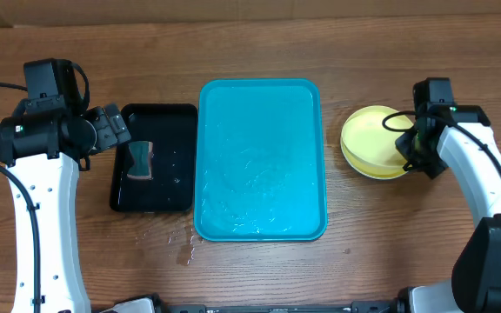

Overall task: Clean dirty plates on tray and stack at the side
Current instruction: 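Carry the plate right and lower it onto the other yellow plate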

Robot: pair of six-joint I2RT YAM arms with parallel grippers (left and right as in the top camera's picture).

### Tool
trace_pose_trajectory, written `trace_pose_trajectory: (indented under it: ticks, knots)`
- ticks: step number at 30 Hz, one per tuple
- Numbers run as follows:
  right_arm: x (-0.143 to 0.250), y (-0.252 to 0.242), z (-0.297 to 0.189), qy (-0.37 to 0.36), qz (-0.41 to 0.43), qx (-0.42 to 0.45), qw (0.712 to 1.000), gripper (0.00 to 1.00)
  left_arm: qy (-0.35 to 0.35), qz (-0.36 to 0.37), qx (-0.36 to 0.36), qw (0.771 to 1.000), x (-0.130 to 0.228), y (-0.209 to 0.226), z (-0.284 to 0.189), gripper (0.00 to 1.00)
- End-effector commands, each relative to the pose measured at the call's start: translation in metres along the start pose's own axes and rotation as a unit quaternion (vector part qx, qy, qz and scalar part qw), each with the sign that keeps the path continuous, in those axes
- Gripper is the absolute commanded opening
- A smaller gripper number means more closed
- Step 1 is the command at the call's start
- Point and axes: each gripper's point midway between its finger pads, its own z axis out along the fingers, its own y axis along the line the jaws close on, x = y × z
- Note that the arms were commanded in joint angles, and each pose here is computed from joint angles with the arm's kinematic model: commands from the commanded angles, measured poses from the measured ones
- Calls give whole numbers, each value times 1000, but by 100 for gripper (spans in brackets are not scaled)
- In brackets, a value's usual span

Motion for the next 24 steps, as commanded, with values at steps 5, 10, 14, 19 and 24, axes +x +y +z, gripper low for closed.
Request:
trace_pose_trajectory:
  ticks: [5,10,14,19,24]
  knots:
    - [-5,2,-1,-16,8,-8,1000,4,-6,-9,4,1000,-4,-2,-3,100]
    - [-5,3,-1,-15,8,-11,1000,4,-6,-9,4,1000,-4,-2,-3,100]
    - [-1,5,1,-7,7,-16,1000,23,-6,-9,4,1000,-4,-2,-3,100]
    - [6,2,15,-5,7,-16,1000,41,-6,-9,4,1000,-4,-2,-3,100]
    - [16,-2,28,3,5,-15,1000,48,-6,-9,4,1000,-4,-2,-3,100]
